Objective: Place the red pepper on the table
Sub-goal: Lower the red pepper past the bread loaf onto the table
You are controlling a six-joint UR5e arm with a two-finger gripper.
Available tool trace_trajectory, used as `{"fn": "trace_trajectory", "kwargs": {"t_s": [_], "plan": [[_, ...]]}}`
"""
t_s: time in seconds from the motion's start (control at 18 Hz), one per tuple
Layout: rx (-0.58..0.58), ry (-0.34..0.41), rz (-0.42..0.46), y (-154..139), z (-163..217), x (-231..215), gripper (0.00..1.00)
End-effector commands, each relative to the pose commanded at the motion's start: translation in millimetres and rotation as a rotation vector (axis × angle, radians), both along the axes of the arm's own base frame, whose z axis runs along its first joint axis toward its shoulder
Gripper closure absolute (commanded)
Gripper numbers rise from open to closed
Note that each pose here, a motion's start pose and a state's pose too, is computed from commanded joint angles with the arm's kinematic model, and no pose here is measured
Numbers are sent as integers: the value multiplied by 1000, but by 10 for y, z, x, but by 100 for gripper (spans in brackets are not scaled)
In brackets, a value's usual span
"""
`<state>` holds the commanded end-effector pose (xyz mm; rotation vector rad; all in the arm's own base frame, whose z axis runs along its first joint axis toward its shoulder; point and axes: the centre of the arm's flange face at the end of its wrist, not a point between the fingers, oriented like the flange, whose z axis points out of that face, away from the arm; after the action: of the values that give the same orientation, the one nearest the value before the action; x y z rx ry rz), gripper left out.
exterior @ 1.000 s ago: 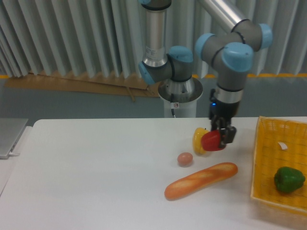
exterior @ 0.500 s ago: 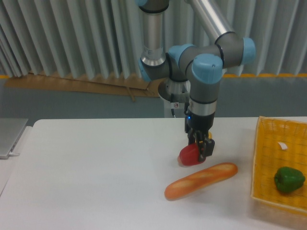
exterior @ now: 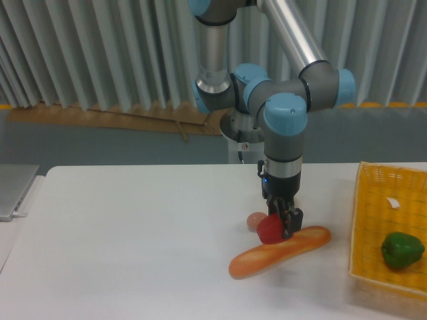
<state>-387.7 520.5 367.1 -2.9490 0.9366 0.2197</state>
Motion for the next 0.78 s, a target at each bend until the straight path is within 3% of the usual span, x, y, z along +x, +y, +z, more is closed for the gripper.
{"fn": "trace_trajectory", "kwargs": {"t_s": [0.78], "plan": [[16,41,0,272,-459,-223,44]]}}
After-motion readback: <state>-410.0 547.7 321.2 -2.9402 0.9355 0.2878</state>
